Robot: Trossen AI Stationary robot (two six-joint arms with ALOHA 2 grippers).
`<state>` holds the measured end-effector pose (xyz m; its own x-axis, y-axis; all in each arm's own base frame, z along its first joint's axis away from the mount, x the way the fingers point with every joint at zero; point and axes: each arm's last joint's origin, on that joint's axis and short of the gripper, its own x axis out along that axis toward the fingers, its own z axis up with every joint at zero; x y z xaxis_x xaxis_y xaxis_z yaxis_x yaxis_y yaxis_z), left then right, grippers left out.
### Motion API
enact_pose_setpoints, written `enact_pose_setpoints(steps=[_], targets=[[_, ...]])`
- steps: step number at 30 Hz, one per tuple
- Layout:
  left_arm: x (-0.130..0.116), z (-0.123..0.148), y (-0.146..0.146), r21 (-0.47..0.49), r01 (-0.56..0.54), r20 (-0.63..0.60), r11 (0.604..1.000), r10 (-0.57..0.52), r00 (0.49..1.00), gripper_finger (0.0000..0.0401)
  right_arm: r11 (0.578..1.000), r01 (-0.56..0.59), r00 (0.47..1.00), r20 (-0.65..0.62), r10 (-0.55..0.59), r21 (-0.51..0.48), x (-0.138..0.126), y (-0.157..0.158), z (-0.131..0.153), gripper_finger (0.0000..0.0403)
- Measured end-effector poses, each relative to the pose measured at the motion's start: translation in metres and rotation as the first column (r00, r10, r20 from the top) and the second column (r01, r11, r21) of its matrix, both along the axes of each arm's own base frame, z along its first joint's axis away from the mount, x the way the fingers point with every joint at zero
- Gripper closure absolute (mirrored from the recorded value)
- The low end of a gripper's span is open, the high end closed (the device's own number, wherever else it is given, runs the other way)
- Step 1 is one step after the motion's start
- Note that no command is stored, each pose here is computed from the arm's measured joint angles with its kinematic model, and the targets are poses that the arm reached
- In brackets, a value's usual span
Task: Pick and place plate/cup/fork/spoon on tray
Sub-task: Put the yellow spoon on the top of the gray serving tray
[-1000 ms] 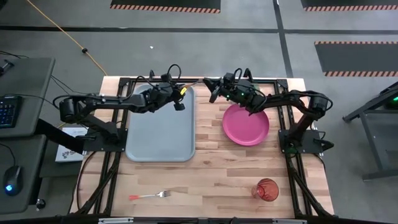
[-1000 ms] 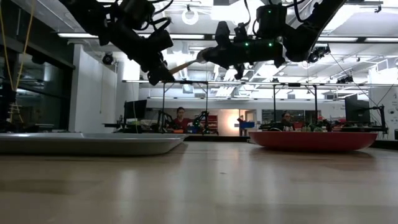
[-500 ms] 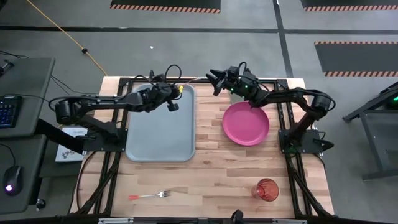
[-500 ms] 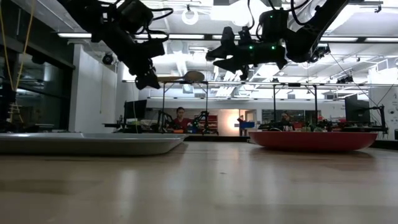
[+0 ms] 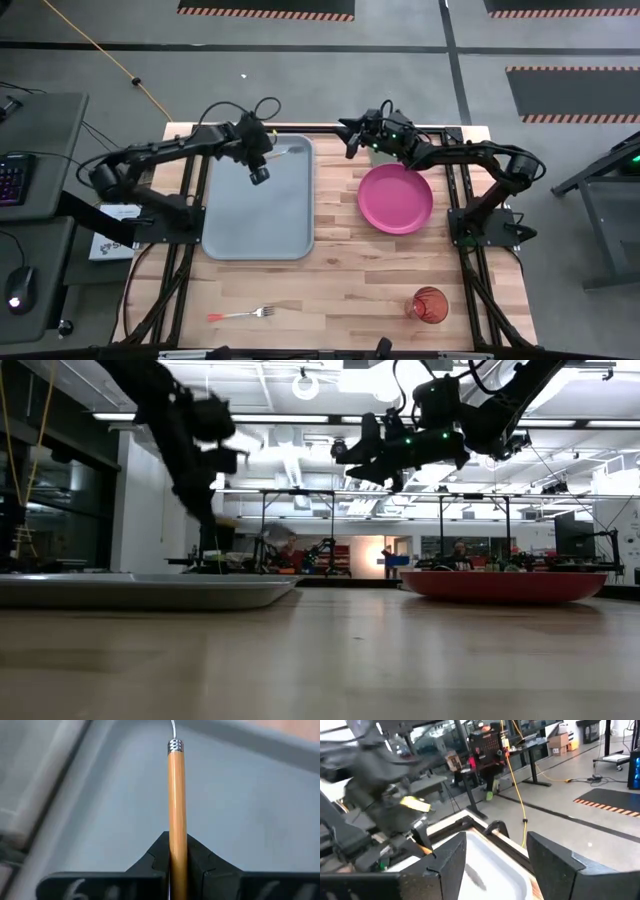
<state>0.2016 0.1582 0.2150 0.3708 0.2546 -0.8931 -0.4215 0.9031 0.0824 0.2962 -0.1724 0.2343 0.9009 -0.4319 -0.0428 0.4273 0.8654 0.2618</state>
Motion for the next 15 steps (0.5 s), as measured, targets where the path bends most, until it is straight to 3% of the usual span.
enact_pose_setpoints(steps=[3, 5, 15], targets=[[-0.006, -0.017, 0.013, -0.186, 0.003, 0.021, 0.983, 0.001, 1.000, 0.0388, 1.000, -0.004, 1.000, -0.027, 0.004, 0.015, 0.001, 0.001, -0.003, 0.0203], [-0.009, -0.026, 0.020, -0.257, -0.009, 0.033, 0.966, 0.018, 0.999, 0.0388, 1.000, -0.004, 0.999, -0.038, 0.005, 0.021, 0.001, 0.002, -0.004, 0.0203], [-0.023, -0.055, 0.040, -0.350, -0.138, -0.090, 0.927, 0.114, 0.989, 0.0386, 0.999, -0.004, 0.998, -0.059, 0.006, 0.034, 0.000, 0.002, -0.007, 0.0203]])
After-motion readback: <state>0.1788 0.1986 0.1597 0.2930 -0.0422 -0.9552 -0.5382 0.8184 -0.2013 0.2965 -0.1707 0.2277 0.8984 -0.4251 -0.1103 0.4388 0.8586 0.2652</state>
